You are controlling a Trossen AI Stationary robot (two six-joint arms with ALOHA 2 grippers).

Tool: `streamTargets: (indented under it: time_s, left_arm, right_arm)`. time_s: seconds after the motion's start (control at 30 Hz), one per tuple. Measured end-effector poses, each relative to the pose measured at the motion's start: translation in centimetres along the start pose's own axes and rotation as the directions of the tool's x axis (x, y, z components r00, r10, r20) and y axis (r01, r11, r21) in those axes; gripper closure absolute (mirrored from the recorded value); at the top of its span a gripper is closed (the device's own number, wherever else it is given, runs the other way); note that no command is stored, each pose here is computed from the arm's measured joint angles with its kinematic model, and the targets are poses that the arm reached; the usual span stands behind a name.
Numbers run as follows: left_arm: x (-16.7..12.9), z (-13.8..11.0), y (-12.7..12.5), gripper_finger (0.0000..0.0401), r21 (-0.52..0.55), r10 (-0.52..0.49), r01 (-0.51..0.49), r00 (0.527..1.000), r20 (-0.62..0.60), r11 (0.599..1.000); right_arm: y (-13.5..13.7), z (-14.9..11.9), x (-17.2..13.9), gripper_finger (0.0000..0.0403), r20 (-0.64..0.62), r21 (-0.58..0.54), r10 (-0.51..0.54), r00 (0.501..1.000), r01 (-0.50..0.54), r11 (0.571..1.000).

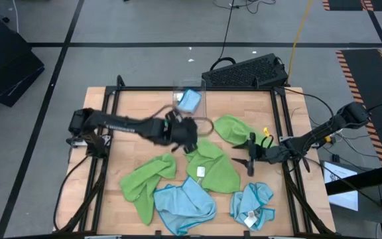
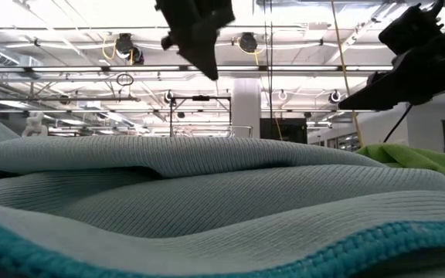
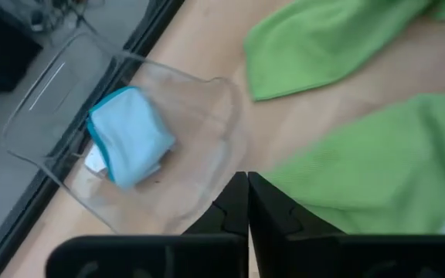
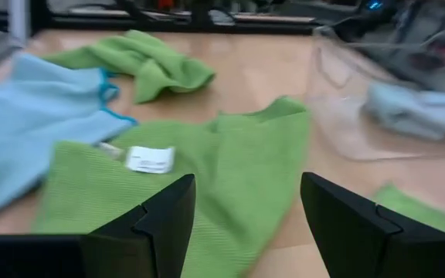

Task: Fold microfiber towels
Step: Fold the center green towel

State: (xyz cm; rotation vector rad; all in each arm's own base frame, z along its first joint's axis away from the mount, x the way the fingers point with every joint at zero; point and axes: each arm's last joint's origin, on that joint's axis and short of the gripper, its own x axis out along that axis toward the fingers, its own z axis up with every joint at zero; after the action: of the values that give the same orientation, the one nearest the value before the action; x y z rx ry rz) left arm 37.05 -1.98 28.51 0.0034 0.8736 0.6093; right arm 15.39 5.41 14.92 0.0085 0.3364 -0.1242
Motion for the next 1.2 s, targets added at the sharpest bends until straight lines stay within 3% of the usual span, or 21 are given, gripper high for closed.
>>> streamTargets:
  time_s: [0.27,0.43,0.57,0.7,0.87,1.2]
  left_arm:
    - [-3.6,-3.5,-6.1,0.0383,0.011,0.013,-0.015,0.987,0.163,1.0]
    - [-4.4,-5.7,-9.2,0.0397,0.015,-0.126,0.126,0.96,0.251,0.992]
    - [-4.9,-7.0,-11.3,0.0389,0.034,-0.243,0.246,0.908,0.341,0.969]
    - [-5.3,-7.9,-12.5,0.0373,0.027,-0.338,0.362,0.841,0.423,0.932]
    - [-6.0,-8.7,-13.3,0.037,0.006,-0.385,0.438,0.783,0.488,0.899]
    - [-6.7,-9.1,-13.8,0.037,0.001,-0.401,0.463,0.766,0.503,0.886]
  right_arm:
    - [0.9,-0.2,-0.5,0.0177,-0.007,0.104,0.084,0.996,-0.083,0.991]
    - [1.6,-0.3,-0.9,0.0177,-0.008,0.131,0.131,0.991,-0.129,0.983]
    - [2.1,-0.3,-1.1,0.0177,-0.004,0.159,0.16,0.987,-0.158,0.975]
    - [2.8,-0.2,-1.3,0.0177,0.024,0.176,0.2,0.98,-0.201,0.964]
    - [3.6,-0.4,-0.8,0.0177,0.048,0.157,0.222,0.974,-0.227,0.961]
    - [6.6,-0.6,2.7,0.0177,-0.007,0.059,0.207,0.978,-0.206,0.977]
